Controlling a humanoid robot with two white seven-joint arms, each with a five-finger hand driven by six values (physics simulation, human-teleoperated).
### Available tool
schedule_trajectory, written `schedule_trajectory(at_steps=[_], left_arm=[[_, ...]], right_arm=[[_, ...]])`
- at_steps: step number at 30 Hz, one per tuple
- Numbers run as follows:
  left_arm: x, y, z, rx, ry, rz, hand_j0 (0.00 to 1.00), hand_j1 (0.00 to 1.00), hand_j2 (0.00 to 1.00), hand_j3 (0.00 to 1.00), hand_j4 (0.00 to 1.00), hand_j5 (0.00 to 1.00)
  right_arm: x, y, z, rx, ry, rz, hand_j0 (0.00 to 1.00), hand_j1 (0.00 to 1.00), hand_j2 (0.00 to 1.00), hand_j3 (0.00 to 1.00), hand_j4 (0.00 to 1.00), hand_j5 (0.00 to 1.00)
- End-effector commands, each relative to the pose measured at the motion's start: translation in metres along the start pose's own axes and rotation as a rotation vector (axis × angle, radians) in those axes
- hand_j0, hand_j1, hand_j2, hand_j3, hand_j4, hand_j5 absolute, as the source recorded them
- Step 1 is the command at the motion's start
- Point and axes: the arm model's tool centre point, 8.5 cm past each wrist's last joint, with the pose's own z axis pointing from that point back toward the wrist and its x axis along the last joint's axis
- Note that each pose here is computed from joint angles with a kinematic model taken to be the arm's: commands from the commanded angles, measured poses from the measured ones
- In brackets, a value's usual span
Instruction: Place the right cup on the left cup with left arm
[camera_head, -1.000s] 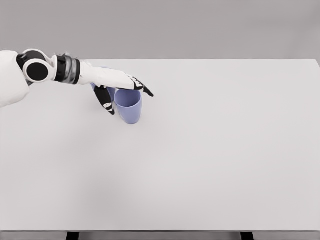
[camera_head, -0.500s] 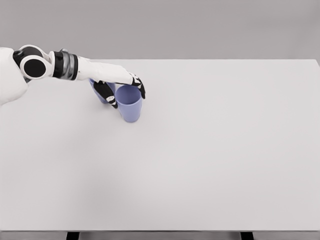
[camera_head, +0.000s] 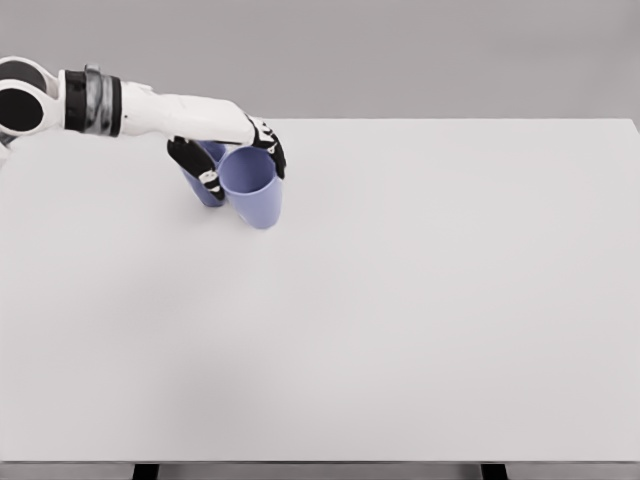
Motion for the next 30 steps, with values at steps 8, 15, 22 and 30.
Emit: schedule_trajectory(at_steps=[8,15,22,30], left_arm=[[0.008,0.016,0.027,0.049,-0.003,0.001,0.64,0.64,0.64,0.64,0.64,0.64],[0.010,0.033,0.043,0.081,0.012,-0.016,0.64,0.64,0.64,0.64,0.64,0.64],[0.008,0.044,0.060,0.104,0.045,-0.033,0.64,0.64,0.64,0.64,0.64,0.64],[0.012,0.059,0.067,0.125,0.044,-0.046,0.64,0.64,0.64,0.64,0.64,0.64]], right_arm=[[0.001,0.000,0.000,0.000,-0.001,0.000,1.00,1.00,1.00,1.00,1.00,1.00],[0.000,0.000,0.000,0.000,0.000,0.000,1.00,1.00,1.00,1.00,1.00,1.00],[0.000,0.000,0.000,0.000,0.000,0.000,1.00,1.00,1.00,1.00,1.00,1.00],[0.000,0.000,0.000,0.000,0.000,0.000,1.00,1.00,1.00,1.00,1.00,1.00]])
